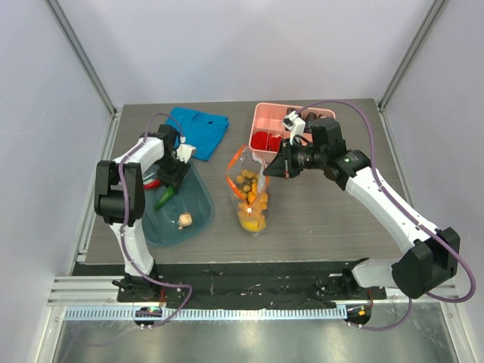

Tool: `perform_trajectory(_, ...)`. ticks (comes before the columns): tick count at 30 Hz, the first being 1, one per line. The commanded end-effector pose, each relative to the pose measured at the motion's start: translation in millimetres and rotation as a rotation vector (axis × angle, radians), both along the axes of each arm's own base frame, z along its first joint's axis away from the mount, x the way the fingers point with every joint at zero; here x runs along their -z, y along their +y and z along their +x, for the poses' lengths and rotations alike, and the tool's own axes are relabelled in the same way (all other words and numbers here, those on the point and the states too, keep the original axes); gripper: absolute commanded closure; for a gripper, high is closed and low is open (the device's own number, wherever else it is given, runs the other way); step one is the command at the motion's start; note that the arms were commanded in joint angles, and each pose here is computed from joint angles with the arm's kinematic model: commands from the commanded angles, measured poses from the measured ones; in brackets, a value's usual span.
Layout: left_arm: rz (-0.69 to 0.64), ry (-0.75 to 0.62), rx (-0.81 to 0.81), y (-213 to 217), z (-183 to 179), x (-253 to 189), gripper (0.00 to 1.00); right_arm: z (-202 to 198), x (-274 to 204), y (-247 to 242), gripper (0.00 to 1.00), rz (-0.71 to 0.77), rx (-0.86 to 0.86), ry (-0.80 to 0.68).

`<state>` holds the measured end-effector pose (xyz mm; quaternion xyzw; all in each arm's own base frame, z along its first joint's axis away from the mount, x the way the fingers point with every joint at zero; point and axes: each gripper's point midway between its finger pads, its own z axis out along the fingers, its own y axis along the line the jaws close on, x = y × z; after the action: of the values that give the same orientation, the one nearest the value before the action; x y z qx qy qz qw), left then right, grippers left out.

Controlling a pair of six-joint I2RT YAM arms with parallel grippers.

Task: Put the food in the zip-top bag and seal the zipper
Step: Pick up the fake vegetable from the bin, then place the fake vegetable in the zipper food storage bag.

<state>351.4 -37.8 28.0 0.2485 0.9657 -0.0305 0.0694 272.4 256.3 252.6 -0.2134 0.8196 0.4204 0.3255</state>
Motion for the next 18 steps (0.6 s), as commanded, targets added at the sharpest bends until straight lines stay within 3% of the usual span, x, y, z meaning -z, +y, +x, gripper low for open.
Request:
perform_trajectory(1, -0.017, -0.047, -0.018, -4.2, 7.1, -18.7, 0.69, 2.0, -10.1, -0.8, 0.99, 0.012, -0.002, -0.055)
perform_trajectory(3, -0.046, -0.093, -0.023, -9.7, 7.9, -44.0, 0.84, 1.8, -9.8, -1.4, 0.99, 0.012, 0.001, -0.051)
perform_trajectory(5, -0.118, -0.138, -0.053, -21.3, 9.4, -72.3, 0.91, 0.5, -10.8, -1.3, 0.99, 0.015, 0.001, -0.051)
perform_trajectory(8, -0.327, -0.299, -0.089, -55.0, 18.1, -159.8, 0.95, -0.5, -8.7, -2.1, 0.99, 0.012, 0.001, -0.05)
perform_trajectory(9, -0.374, -0.418, -0.096, -61.9, 26.9, -205.4, 0.99, -0.3, -7.8, -1.9, 0.99, 0.012, 0.002, -0.048)
perform_trajectory(14, -0.707, -0.651, -0.151, -138.1, 33.1, -337.6, 0.96, -0.1, -12.7, -2.8, 0.99, 0.014, 0.007, -0.06)
perform_trajectory(18, -0.953, -0.751, -0.139, -197.4, 14.0, -392.4, 0.95, -2.4, -12.3, -4.3, 0.99, 0.015, 0.011, -0.054)
